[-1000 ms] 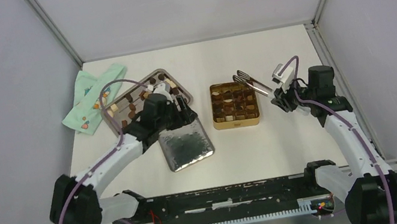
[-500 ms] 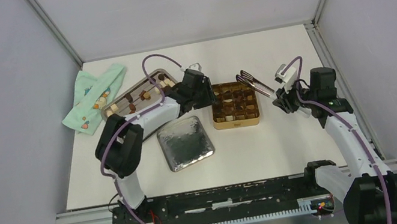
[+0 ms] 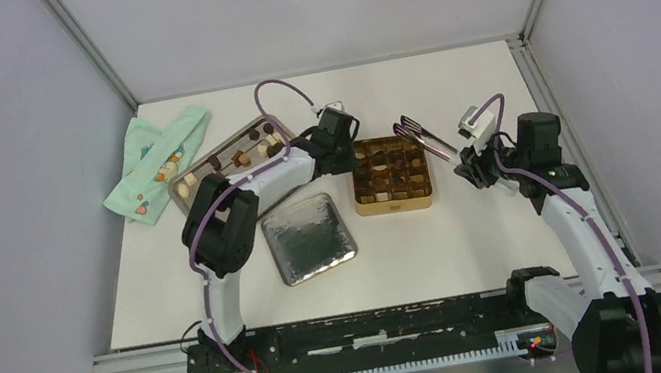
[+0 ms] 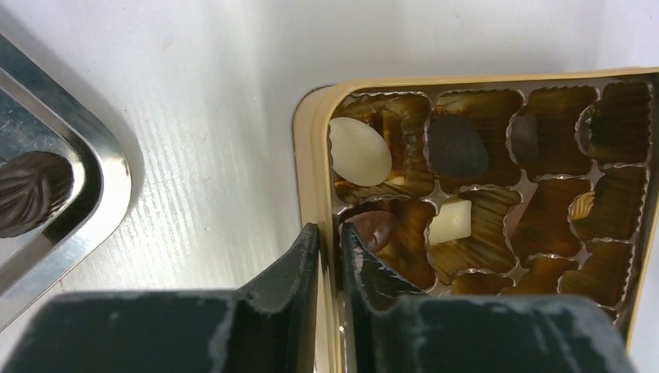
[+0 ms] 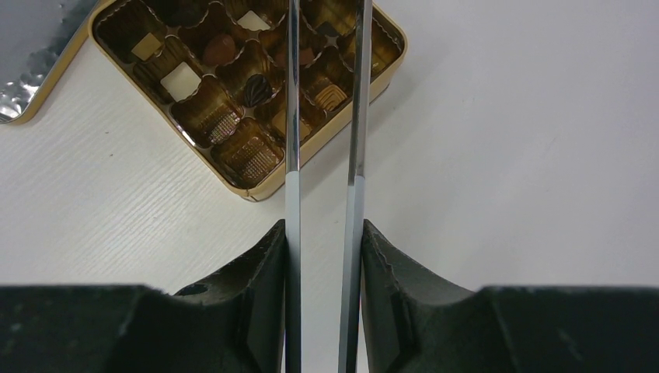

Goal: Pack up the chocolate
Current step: Pick up the packing box from the center of the board.

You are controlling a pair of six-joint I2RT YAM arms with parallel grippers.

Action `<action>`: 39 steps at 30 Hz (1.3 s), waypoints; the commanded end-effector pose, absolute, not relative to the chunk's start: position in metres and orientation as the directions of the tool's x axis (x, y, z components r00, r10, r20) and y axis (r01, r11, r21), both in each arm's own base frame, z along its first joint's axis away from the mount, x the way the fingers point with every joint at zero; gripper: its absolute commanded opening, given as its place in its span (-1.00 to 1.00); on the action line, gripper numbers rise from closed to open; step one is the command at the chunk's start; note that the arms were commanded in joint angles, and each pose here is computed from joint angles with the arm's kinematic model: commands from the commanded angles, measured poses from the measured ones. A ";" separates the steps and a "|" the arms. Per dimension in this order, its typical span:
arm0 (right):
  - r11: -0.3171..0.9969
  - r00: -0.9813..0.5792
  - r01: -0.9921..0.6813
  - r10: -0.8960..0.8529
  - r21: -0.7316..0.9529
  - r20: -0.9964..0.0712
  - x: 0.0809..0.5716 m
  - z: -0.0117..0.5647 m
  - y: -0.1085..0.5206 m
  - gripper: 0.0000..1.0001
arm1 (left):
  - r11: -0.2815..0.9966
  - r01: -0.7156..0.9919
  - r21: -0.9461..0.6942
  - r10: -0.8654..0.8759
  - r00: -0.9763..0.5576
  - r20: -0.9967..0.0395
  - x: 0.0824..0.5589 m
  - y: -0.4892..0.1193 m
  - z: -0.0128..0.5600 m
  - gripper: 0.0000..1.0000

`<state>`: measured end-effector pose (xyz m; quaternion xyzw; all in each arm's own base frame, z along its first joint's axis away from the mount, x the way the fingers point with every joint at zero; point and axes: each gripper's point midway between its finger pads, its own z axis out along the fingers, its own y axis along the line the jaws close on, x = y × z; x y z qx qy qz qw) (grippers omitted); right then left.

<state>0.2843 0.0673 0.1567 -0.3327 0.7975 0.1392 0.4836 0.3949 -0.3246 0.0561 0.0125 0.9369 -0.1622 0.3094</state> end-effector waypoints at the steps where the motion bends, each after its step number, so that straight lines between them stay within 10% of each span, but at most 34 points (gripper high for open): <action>1: 0.749 -0.247 -0.645 -0.393 -0.152 -0.886 0.293 0.174 0.065 -0.21 | 0.953 0.160 -0.256 -0.032 -0.789 -0.613 0.401 -0.331 0.060 -0.74; 21: 0.754 -0.057 -0.615 -0.333 -0.229 -0.941 0.309 0.280 0.072 -0.21 | 0.942 0.223 -0.252 -0.176 -0.313 -0.933 0.390 -0.330 0.212 -0.96; 39: 0.746 -0.039 -0.636 -0.290 -0.200 -0.956 0.305 0.295 0.070 -0.21 | 0.937 0.276 -0.214 -0.205 -0.061 -0.977 0.346 -0.334 0.232 -0.96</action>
